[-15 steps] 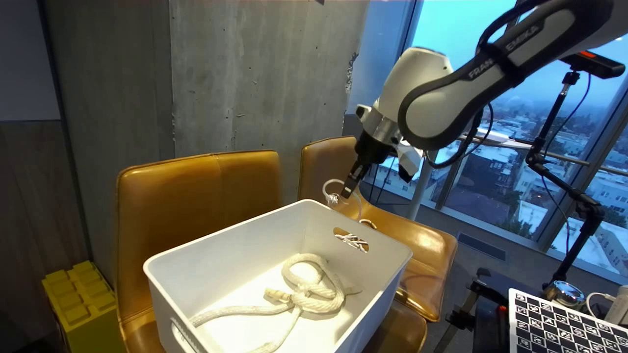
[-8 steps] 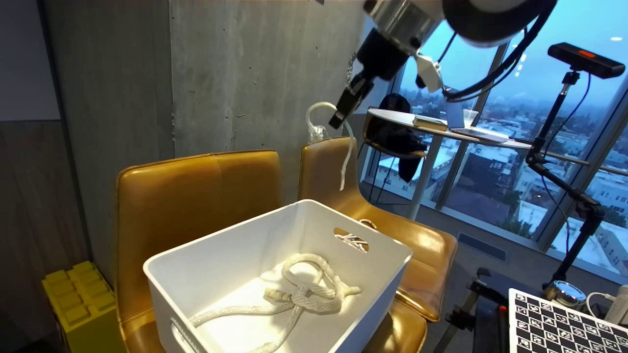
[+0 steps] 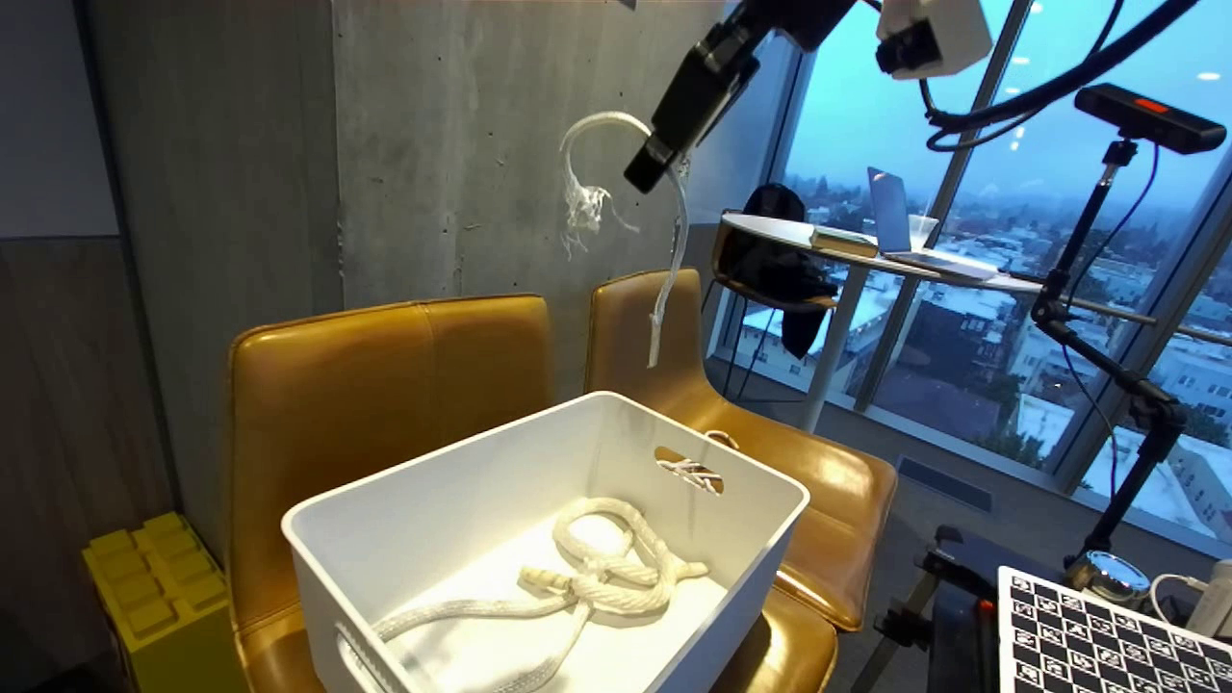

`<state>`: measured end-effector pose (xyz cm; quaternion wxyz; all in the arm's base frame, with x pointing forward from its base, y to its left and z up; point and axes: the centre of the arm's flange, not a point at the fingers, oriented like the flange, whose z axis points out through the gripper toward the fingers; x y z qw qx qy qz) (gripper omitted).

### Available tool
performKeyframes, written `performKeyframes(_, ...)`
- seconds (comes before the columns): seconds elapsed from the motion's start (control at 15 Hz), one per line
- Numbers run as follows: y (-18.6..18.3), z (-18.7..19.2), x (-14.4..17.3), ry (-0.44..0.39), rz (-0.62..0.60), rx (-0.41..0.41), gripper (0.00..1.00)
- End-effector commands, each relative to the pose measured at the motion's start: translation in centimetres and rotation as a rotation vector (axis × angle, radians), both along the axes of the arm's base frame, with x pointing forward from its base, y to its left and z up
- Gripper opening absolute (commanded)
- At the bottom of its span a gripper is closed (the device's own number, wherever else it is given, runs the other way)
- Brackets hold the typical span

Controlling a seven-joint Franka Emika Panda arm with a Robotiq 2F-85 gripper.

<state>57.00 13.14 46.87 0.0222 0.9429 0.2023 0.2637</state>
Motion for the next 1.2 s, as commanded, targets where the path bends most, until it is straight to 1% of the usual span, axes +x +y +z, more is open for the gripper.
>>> performKeyframes(0.0,-0.2,-4.1,-1.0,0.048,-0.02,0.013,0.29)
performKeyframes(0.07,-0.5,-5.2,-1.1,0.065,-0.016,0.006,0.3)
performKeyframes(0.2,-1.1,-6.7,-1.2,0.094,-0.016,-0.001,0.43)
performKeyframes(0.33,-2.1,-7.5,-1.3,0.105,-0.021,-0.002,0.58)
performKeyframes(0.47,-3.8,-8.3,-1.1,0.114,-0.034,-0.006,0.73)
performKeyframes(0.53,-5.1,-8.9,-1.0,0.118,-0.044,-0.013,0.79)
performKeyframes(0.6,-6.6,-9.5,-0.7,0.121,-0.056,-0.021,0.88)
performKeyframes(0.73,-10.5,-11.0,-0.1,0.128,-0.086,-0.038,1.0)
performKeyframes(0.93,-16.3,-13.4,0.1,0.147,-0.129,-0.055,1.0)
performKeyframes(1.13,-20.9,-17.4,-0.5,0.192,-0.165,-0.056,1.0)
